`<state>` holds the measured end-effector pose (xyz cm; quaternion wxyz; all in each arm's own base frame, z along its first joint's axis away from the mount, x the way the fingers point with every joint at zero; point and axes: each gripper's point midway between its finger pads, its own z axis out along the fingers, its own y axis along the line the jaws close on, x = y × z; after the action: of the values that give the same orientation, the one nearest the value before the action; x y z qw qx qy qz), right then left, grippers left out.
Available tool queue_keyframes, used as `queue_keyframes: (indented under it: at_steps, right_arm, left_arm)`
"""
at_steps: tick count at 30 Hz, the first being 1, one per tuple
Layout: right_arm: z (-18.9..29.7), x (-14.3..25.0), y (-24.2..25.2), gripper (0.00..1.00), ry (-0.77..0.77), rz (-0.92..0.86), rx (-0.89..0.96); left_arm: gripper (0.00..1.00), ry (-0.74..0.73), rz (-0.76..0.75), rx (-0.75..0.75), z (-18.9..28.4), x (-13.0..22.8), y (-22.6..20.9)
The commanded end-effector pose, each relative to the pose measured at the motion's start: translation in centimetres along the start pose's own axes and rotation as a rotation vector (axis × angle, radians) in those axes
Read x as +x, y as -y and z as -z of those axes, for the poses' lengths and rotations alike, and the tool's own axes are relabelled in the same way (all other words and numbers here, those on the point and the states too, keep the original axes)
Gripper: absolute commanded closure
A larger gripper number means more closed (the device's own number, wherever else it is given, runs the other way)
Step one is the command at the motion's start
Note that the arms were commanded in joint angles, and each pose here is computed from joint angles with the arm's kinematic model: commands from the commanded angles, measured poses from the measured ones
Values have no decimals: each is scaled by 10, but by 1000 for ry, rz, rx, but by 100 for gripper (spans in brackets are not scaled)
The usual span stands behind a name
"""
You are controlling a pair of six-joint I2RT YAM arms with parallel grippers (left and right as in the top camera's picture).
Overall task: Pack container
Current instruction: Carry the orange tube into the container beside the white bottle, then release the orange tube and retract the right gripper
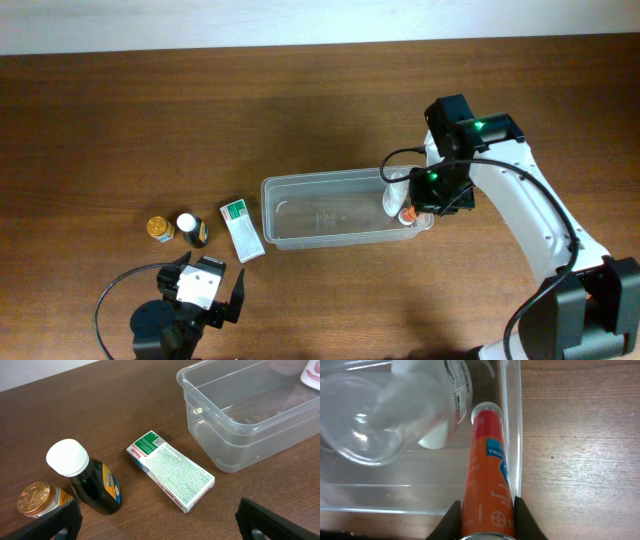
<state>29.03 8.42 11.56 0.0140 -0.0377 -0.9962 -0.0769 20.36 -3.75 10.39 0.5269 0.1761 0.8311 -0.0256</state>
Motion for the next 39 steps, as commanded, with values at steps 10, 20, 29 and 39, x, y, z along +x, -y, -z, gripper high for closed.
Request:
queue_keyframes:
  at_steps: [10, 20, 29, 39]
  right_arm:
    - [-5, -2, -11, 62, 19, 45, 9]
    - [40, -5, -18, 48, 165, 50, -34]
    - [139, -13, 29, 34, 508, -85, -24]
    - [158, -12, 125, 1, 569, -410, 34]
  left_arm:
    - [1, 10, -8, 7, 0, -1, 1]
    - [0, 10, -8, 7, 0, -1, 1]
    - [0, 10, -8, 7, 0, -1, 1]
    - [0, 10, -8, 7, 0, -1, 1]
